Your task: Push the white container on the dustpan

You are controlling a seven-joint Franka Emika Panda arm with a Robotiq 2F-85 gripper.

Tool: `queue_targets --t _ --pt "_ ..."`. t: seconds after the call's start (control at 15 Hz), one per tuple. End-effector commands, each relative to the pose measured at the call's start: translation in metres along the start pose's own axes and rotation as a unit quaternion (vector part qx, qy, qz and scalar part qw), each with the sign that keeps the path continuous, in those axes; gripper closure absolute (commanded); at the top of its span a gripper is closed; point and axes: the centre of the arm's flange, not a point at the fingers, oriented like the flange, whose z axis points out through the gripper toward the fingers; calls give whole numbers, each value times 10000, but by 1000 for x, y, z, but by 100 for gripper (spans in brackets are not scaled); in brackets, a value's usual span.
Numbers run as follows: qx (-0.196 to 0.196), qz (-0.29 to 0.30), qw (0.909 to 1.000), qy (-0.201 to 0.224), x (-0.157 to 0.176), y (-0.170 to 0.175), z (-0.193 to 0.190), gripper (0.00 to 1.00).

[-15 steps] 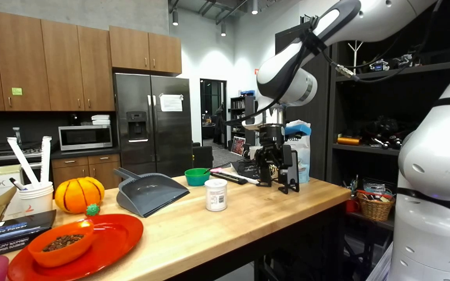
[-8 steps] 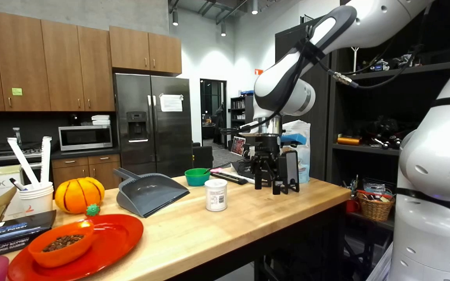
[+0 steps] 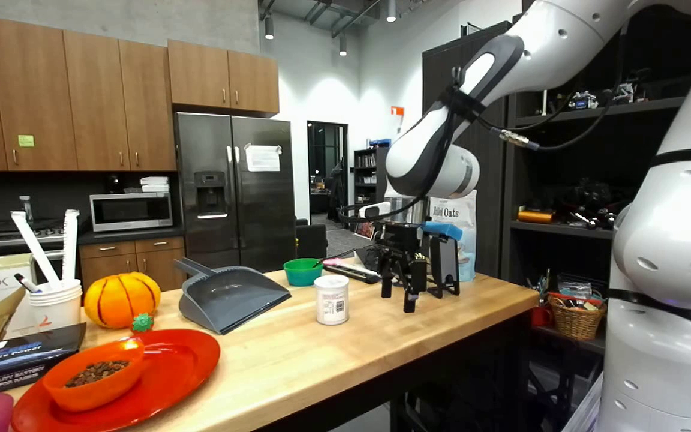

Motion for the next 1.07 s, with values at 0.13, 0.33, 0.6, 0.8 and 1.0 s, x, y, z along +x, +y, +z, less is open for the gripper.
queue_targets --t 0.13,0.33,0.6,0.8,1.0 --pt "-349 375 9986 128 33 6 -1 0" --pt "-536 849 9948 178 65 12 -2 0" --pt "-952 1394 9856 107 108 6 8 0" --pt "-1081 1718 9789 -236 121 -3 27 0" --pt "-985 1722 9797 -277 114 -13 30 0"
